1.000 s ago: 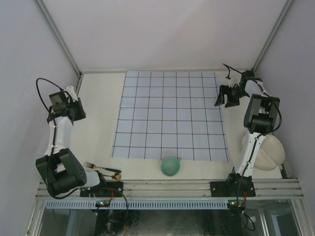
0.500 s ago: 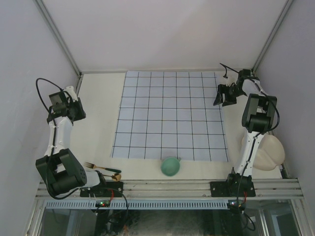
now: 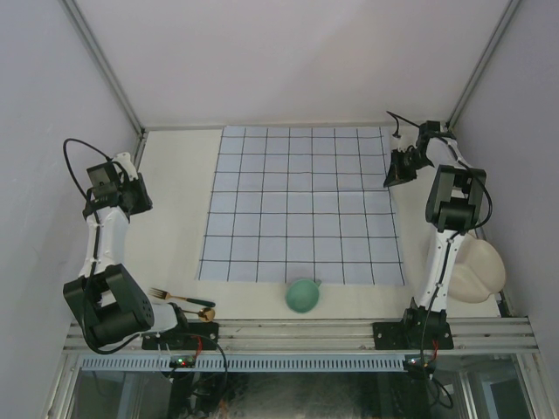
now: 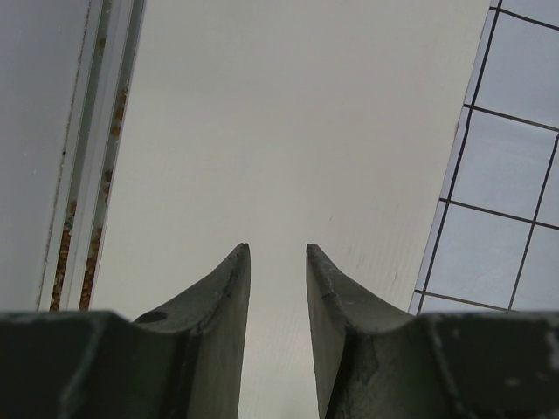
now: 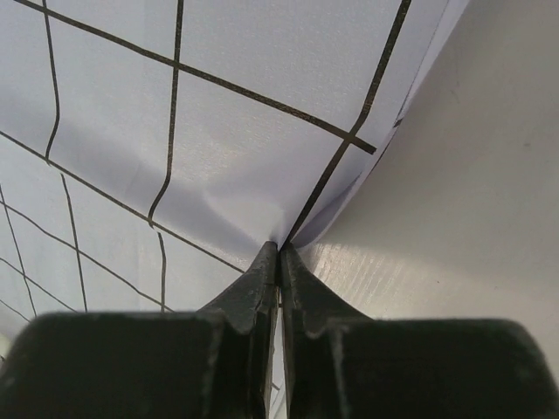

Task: Set the dinner table for one person
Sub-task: Flatten out the napkin at the center of the board.

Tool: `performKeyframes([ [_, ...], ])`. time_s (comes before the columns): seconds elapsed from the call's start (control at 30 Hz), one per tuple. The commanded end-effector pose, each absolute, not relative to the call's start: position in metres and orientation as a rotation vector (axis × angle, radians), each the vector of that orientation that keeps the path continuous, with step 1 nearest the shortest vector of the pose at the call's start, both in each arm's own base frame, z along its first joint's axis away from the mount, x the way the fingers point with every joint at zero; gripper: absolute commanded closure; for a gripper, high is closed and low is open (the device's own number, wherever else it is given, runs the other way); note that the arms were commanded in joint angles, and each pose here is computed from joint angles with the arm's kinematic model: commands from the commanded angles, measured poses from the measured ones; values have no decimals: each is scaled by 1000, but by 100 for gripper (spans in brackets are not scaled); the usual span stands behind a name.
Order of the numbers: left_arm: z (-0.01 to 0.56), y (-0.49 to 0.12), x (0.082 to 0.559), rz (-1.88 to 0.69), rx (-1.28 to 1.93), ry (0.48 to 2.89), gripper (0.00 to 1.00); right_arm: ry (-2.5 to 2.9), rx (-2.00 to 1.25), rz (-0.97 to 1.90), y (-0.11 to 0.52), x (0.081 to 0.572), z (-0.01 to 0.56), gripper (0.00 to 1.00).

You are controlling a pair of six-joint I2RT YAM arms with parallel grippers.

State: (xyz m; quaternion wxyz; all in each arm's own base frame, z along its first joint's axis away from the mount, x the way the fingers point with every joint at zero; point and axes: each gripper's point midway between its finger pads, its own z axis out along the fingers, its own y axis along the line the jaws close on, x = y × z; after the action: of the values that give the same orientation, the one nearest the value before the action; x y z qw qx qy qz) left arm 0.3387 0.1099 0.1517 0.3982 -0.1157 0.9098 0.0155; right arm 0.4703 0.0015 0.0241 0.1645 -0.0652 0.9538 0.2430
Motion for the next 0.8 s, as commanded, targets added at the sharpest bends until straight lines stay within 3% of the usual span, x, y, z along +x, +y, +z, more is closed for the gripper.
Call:
performKeyframes([
  [0.0, 183, 115, 349, 62, -280, 2221, 63, 2662, -217, 669, 2, 488, 41, 99],
  [0.37, 185, 116, 348, 67, -279, 2218, 63, 2657, -217, 664, 1, 497, 43, 98],
  [0.53, 185, 116, 348, 68, -277, 2220, 63, 2665, -231, 673, 3, 493, 44, 82],
  [0.77, 190, 115, 348, 67, -274, 2208, 63, 2686, -263, 653, 2, 480, 50, 49],
])
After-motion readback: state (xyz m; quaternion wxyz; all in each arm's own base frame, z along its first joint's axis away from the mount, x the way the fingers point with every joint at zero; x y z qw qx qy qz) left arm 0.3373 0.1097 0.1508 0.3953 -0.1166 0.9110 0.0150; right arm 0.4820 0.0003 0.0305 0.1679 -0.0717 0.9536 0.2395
